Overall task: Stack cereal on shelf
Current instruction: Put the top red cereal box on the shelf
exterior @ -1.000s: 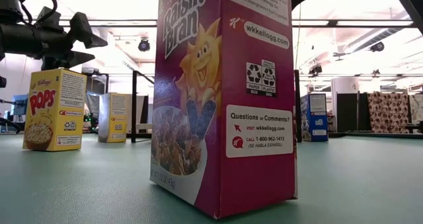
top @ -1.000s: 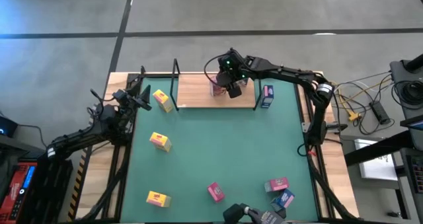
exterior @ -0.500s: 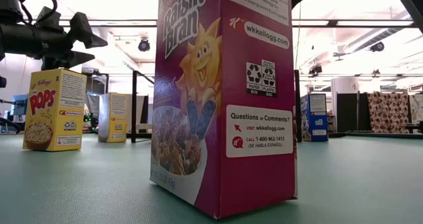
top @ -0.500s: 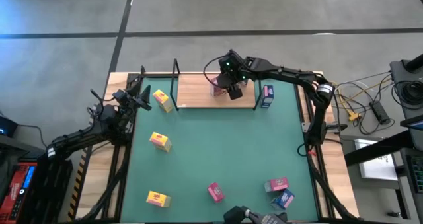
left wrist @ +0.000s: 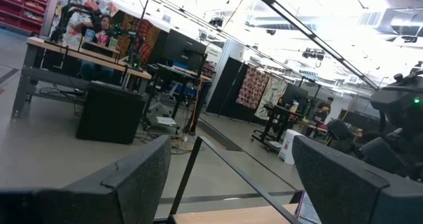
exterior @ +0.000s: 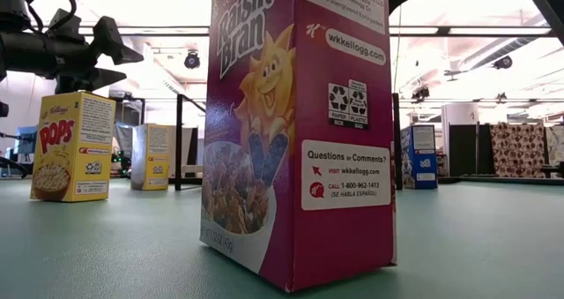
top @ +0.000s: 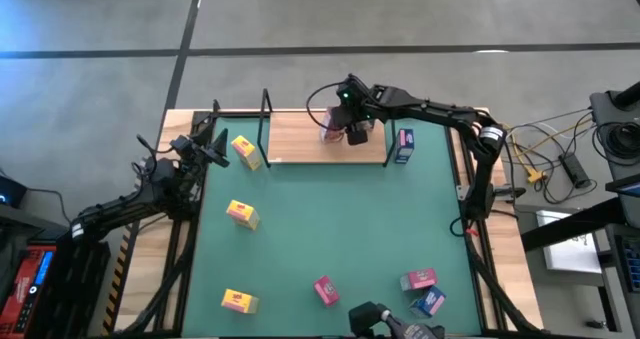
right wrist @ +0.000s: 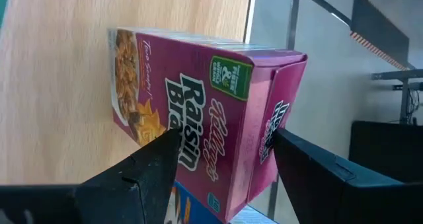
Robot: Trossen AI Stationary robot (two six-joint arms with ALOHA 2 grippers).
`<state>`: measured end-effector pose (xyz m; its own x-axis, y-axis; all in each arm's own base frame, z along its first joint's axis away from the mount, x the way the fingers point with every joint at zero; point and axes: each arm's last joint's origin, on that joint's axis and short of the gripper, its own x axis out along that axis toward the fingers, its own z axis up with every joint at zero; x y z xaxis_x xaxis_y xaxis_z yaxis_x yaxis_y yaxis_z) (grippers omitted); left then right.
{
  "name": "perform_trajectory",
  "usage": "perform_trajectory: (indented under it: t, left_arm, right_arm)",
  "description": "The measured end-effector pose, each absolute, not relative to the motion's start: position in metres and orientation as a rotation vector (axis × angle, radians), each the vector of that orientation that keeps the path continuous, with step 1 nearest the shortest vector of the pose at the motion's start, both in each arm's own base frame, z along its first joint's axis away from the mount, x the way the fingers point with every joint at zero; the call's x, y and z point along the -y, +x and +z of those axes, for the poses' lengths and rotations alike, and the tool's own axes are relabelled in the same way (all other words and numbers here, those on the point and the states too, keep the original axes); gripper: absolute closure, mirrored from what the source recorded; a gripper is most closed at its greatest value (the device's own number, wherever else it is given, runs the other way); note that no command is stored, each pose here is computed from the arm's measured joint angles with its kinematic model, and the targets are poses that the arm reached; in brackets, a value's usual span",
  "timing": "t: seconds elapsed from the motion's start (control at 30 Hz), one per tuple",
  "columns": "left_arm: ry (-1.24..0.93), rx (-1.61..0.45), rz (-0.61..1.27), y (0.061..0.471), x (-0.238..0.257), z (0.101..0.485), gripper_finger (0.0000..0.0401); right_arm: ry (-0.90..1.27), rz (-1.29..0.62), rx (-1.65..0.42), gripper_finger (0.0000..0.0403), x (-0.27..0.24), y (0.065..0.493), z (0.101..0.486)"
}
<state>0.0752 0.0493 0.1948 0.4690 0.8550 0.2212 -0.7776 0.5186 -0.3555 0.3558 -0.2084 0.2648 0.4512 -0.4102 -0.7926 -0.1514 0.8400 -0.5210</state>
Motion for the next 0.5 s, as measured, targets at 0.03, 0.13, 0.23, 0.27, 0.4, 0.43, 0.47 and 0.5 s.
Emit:
perform_trajectory:
  t: [0.03,0.13,0.23,0.27,0.4,0.43,0.47,0.5]
  left_arm:
    - [-0.217,0.396,1.011,0.075,-0.049,0.195,0.0102]
    - [-0.217,0.396,1.01,0.075,-0.049,0.195,0.0102]
    - [-0.217,0.396,1.01,0.075,-0.049,0.195,0.0102]
    - [-0.217,0.396,1.01,0.075,-0.049,0.195,0.0102]
    - [-0.217,0.396,1.01,0.075,-0.049,0.195,0.0102]
    - [-0.217,0.396,1.01,0.075,-0.049,0.195,0.0102]
    - [-0.217,0.396,1.011,0.075,-0.049,0.195,0.0102]
    - [-0.217,0.396,1.01,0.075,-0.049,0.195,0.0102]
  right_arm:
    - [-0.58,-0.174,-1.104,0.0172,0.208,0.356,0.265]
    - [-0.577,-0.17,-1.096,0.0172,0.207,0.358,0.265]
    - [-0.585,-0.154,-1.085,0.0172,0.202,0.361,0.265]
    - [-0.591,-0.149,-1.081,0.0172,0.199,0.362,0.265]
    - [-0.604,-0.123,-1.069,0.0172,0.189,0.368,0.265]
    - [-0.612,-0.12,-1.071,0.0172,0.186,0.37,0.265]
    - [-0.621,-0.118,-1.072,0.0172,0.183,0.371,0.265]
    - [-0.628,-0.115,-1.073,0.0172,0.18,0.372,0.265]
